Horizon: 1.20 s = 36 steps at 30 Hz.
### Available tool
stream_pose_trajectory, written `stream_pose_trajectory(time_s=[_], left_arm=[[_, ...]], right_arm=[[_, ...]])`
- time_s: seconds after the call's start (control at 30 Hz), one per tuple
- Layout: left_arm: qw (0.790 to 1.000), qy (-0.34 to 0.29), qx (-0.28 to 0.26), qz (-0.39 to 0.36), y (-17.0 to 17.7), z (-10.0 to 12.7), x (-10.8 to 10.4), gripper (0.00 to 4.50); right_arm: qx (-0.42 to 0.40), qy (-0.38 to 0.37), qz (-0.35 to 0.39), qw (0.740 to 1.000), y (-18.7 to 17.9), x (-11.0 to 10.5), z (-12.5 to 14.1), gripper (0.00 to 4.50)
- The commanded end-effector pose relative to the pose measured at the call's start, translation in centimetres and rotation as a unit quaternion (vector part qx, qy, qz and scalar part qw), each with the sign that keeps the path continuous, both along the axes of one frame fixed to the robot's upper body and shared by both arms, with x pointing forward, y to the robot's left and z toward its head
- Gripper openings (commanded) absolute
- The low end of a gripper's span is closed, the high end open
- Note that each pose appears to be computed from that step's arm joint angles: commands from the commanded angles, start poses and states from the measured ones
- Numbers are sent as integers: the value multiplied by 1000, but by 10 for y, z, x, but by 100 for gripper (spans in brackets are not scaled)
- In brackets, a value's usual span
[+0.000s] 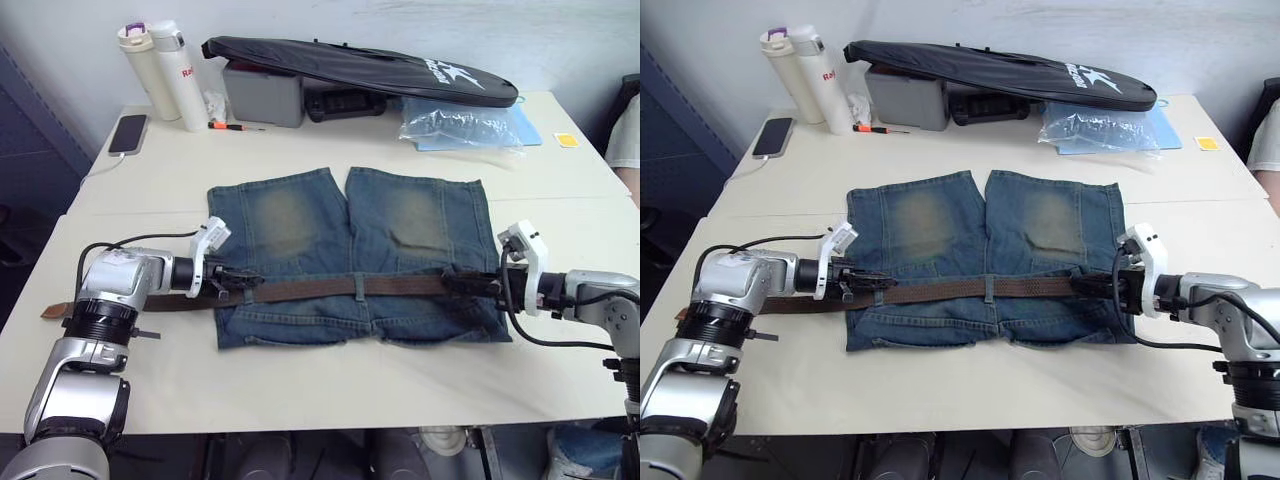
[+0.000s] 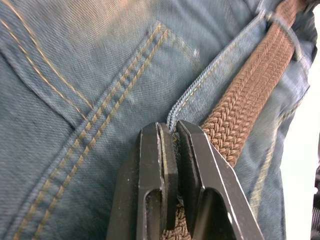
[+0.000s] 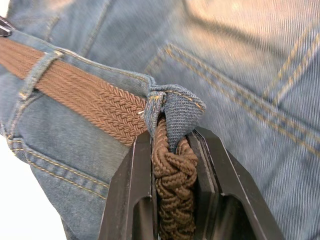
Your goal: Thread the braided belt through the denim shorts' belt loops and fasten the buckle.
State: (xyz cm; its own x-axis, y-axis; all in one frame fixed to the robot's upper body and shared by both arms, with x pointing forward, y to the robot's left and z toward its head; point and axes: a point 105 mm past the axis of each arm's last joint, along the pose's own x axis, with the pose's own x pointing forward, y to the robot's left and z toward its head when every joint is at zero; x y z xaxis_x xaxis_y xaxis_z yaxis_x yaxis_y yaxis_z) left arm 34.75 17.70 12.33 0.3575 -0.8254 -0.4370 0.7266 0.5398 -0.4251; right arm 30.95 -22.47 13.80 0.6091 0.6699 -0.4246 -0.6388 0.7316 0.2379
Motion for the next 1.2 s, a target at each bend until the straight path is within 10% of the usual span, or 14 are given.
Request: stream_pose_trajectory(time_s=[0.03, 0.27, 0.53, 0.87, 1.2], left_arm=[[997, -58, -28, -43, -7, 37, -3, 0], [973, -75, -82, -203, -15, 53, -63, 0], [918, -144, 16, -370, -5, 18, -125, 0], [886, -222, 74, -400, 1, -30, -135, 0], [879, -191, 91, -428, 10, -49, -157, 0]], right_arm=[[-14, -90, 59, 994, 10, -4, 25, 39], [-121, -222, 169, 953, 14, -36, 21, 39], [-282, -403, 180, 852, -6, -66, -14, 39], [-338, -523, 253, 741, -4, -134, -57, 39], [-368, -487, 287, 738, -30, -169, -92, 39]])
